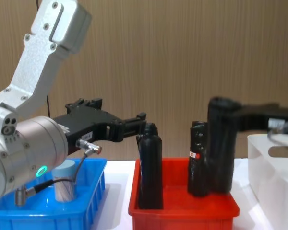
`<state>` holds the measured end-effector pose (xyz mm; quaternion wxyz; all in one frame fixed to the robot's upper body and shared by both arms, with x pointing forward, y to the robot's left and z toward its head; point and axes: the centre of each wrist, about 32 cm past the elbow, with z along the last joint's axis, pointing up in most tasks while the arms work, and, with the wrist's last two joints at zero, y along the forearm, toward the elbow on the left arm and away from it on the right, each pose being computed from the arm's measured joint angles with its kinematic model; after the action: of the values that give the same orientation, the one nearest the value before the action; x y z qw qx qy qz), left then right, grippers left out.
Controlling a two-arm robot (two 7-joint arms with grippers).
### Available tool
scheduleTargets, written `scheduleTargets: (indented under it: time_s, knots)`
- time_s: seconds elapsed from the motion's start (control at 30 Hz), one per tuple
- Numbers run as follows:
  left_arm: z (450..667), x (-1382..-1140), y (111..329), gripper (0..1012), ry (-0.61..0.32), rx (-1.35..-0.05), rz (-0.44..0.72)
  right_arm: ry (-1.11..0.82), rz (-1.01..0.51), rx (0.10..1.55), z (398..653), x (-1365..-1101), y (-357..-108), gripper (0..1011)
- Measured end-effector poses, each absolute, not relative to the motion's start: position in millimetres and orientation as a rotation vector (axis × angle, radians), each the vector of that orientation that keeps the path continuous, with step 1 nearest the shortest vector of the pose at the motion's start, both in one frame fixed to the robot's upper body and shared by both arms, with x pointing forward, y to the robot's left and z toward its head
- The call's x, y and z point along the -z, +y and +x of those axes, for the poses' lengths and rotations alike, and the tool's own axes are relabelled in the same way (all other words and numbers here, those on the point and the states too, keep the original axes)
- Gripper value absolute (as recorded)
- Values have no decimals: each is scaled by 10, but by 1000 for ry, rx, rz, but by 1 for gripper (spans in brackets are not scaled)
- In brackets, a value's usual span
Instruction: Pick the cotton swabs from the blue box and place them into the white box.
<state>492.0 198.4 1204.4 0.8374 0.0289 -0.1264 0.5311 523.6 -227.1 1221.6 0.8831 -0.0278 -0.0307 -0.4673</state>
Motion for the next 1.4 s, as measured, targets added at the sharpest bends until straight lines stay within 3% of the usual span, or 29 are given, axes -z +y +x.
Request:
scheduleTargets:
  time_s: [0.27, 0.7, 1.03, 1.4]
  knots:
    - [4920, -12044, 1984, 1004, -268, -1124, 61, -149, -20, 1028, 5206, -12541, -2425, 344]
    - [4920, -12044, 1984, 1004, -268, -1124, 61, -247, -30, 1139, 5200, -12800, -2708, 344]
    - [4920, -12044, 1984, 1004, -268, -1124, 61, -243, -77, 1198, 5275, -12726, -2854, 343]
    - [4920, -12044, 1984, 1004, -268, -1124, 61, -188, -112, 1267, 5458, -12442, -2995, 343]
